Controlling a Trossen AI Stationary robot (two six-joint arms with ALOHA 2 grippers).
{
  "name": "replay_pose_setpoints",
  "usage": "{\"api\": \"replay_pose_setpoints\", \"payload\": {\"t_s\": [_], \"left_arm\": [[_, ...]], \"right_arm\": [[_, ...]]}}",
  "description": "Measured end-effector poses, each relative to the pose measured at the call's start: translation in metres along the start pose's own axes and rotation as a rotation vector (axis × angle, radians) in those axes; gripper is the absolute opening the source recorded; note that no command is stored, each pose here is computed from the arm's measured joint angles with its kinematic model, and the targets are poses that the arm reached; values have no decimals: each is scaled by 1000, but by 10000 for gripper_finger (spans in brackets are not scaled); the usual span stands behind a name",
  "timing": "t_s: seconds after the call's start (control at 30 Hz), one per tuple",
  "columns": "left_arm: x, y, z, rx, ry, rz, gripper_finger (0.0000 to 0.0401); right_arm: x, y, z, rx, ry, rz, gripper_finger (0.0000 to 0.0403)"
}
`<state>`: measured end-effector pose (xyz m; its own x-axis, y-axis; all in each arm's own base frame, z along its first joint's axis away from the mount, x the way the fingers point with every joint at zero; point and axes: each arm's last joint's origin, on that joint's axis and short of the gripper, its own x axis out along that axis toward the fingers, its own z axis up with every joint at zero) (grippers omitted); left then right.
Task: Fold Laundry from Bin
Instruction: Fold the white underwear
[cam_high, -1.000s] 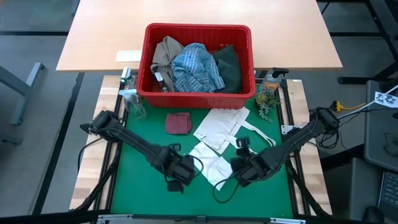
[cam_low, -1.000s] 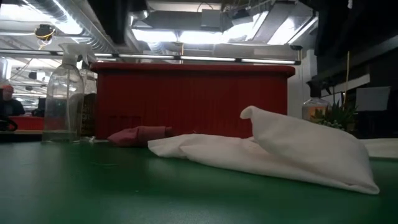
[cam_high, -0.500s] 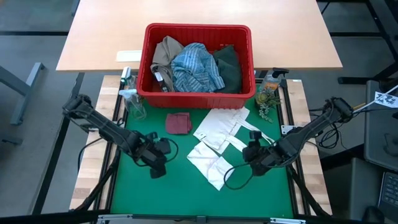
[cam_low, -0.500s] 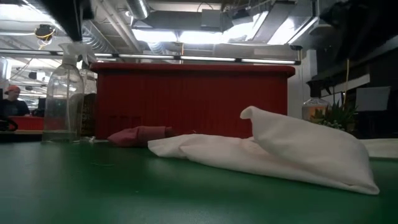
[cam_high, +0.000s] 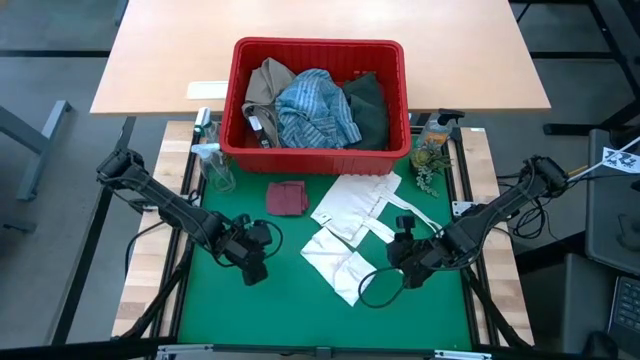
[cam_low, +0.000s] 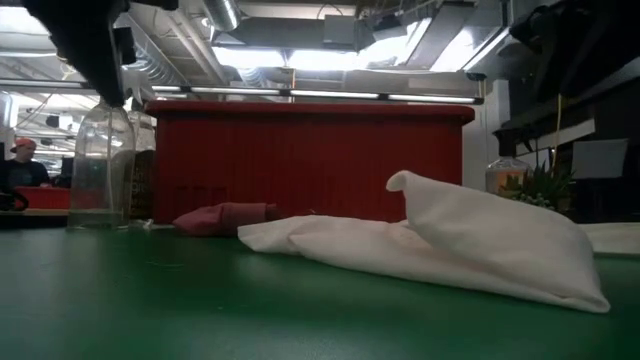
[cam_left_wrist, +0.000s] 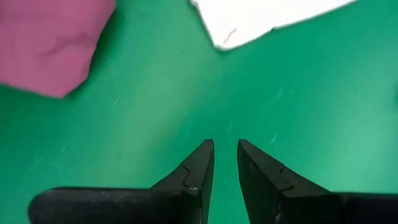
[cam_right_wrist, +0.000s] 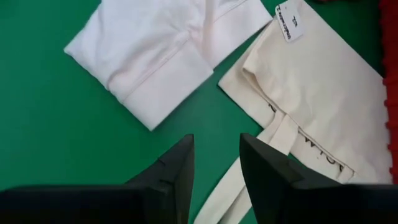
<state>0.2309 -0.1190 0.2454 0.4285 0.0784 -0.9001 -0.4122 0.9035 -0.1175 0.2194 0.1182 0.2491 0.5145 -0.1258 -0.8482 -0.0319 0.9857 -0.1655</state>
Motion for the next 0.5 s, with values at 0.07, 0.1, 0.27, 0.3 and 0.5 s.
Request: {"api": "replay_pose_setpoints", "payload": {"t_s": [0.07,0.1,0.27,0.3,0.5], "left_arm": [[1,0,4,1,-22,-17,68],[1,0,6,4,-25,-19,68],[2,1,9,-3,-30,-23,68],[2,1,9,-3,-30,-23,68],[2,-2,17,-49,-123,-45,68]], "right_arm": [[0,0,0,1,-3,1,127],[0,0,0,1,-2,3,127],[0,1,0,1,9,32,127],[0,1,0,1,10,32,127],[0,1,0,1,10,32,127]]}}
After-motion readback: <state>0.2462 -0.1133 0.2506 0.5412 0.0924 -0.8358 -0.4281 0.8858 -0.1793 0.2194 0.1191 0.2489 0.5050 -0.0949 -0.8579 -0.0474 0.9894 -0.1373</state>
